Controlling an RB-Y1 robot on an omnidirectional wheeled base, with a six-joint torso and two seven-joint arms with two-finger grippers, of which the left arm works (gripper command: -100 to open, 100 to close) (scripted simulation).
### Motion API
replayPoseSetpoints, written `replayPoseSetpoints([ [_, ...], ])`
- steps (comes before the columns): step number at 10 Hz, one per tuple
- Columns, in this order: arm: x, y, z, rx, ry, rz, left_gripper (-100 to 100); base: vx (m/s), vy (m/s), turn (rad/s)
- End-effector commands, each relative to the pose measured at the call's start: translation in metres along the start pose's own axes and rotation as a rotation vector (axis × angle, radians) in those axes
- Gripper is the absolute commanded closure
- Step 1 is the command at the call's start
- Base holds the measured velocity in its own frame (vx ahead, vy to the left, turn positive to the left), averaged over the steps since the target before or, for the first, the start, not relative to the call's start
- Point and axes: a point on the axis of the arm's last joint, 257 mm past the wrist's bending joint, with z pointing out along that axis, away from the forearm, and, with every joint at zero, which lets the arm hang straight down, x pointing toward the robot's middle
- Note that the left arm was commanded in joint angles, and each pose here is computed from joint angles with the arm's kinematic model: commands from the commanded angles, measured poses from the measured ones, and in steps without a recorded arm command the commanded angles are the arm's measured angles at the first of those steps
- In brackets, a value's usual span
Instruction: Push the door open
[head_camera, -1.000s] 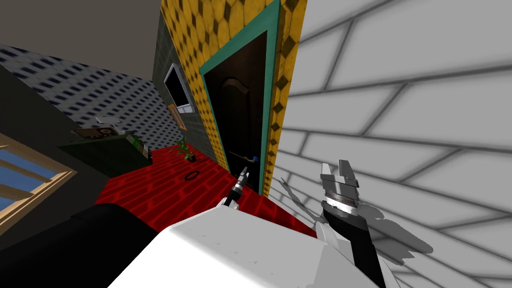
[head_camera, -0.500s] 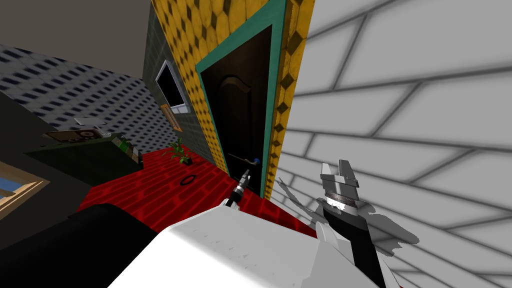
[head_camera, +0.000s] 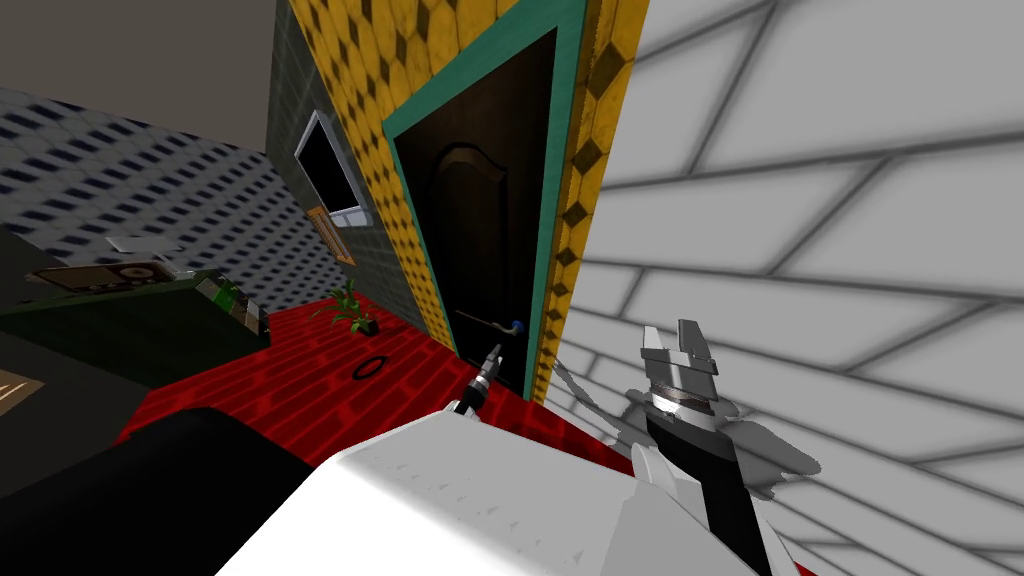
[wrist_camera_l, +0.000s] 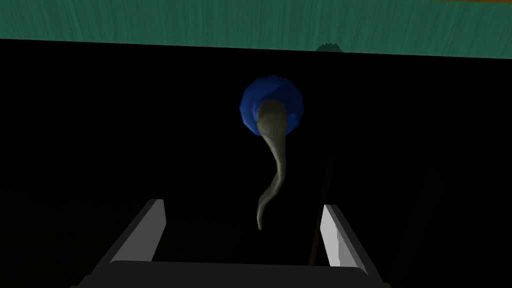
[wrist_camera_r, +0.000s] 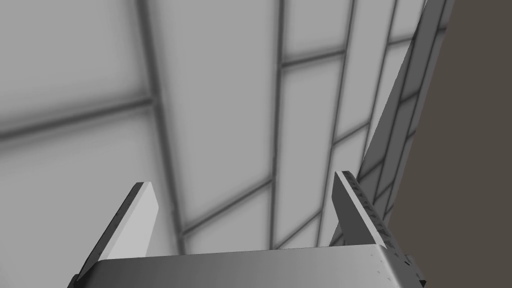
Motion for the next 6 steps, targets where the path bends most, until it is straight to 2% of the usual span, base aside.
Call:
replayPoseSetpoints([
  [1, 0.002, 0.011, -0.0010, -0.025, 0.011, 0.004, -100, 0.079, 0.152, -0.069],
  [2, 0.004, 0.017, -0.0018, -0.038, 0.017, 0.005, -100, 0.099, 0.170, -0.060],
  [3, 0.002, 0.014, -0.0012, -0.029, 0.013, 0.005, -100, 0.051, 0.082, -0.021],
  [4, -0.012, 0.015, 0.0043, -0.029, -0.019, 0.011, -100, 0.038, 0.016, -0.250],
  [6, -0.026, 0.015, 0.0093, -0.029, -0.051, 0.016, -100, 0.060, 0.001, -0.176],
])
